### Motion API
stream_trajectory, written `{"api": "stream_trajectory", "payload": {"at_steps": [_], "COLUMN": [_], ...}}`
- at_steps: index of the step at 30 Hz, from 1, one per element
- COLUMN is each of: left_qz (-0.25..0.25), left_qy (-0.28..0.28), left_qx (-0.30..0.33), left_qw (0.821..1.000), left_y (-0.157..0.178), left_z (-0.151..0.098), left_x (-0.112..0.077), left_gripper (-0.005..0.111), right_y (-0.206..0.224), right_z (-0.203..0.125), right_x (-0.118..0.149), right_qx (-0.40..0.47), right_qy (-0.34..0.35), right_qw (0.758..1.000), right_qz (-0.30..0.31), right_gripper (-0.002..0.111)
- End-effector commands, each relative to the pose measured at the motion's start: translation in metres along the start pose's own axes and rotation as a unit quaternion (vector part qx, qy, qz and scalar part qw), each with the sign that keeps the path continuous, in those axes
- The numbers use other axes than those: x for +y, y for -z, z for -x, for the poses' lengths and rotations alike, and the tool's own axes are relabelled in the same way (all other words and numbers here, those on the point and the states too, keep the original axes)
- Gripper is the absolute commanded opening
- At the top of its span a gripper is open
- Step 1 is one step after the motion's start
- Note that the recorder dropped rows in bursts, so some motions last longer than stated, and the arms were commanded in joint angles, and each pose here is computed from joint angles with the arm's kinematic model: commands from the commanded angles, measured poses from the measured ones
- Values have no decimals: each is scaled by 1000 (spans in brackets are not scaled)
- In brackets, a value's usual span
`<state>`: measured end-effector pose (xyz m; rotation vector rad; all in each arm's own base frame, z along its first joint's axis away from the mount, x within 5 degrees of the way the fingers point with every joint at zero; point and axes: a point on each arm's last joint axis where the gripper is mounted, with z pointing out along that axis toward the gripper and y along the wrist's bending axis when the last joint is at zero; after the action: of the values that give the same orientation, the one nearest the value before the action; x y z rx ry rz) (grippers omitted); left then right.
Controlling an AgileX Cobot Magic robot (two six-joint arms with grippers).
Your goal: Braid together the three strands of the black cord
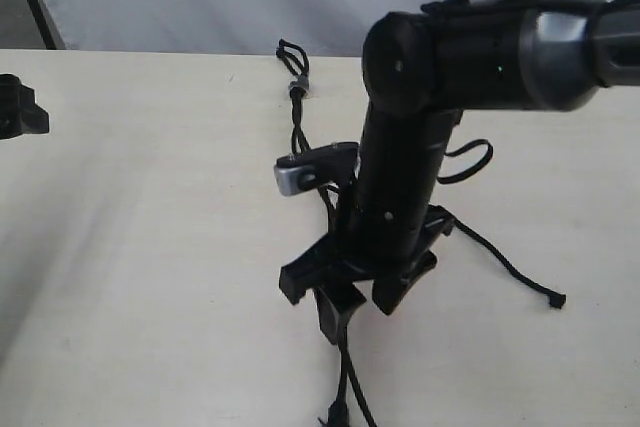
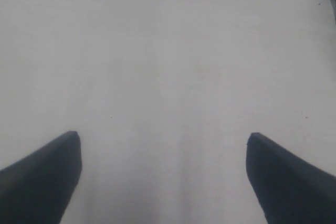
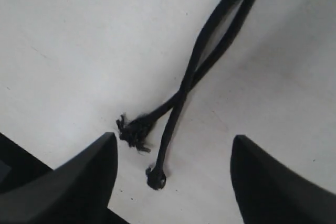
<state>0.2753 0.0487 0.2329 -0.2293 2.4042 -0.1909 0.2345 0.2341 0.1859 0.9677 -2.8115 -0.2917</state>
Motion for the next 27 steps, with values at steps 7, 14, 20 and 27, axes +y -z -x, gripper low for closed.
{"api": "stream_trajectory", "payload": {"at_steps": [7,14,20,27], "left_qz": [-11,-13,-13,-13], "left_qy": [-7,-7,-5,-5], "left_qx": [-5,-4,-4,-4], "left_qw": [1000,1000,1000,1000], "left_y": [2,2,2,2], "left_z": [1,0,1,1], "left_x": [-2,-2,-3,-3], "left_gripper": [80,80,80,80], "right_y": [-49,-54,-61,-61], "right_z": [-32,-35,-39,-38], "right_x": [20,9,7,0], "right_qx": [-25,-36,-46,-56], "right_qy": [46,46,48,46], "right_qw": [998,993,992,988], "right_qz": [-37,-107,-106,-136], "right_gripper": [60,60,60,60]}}
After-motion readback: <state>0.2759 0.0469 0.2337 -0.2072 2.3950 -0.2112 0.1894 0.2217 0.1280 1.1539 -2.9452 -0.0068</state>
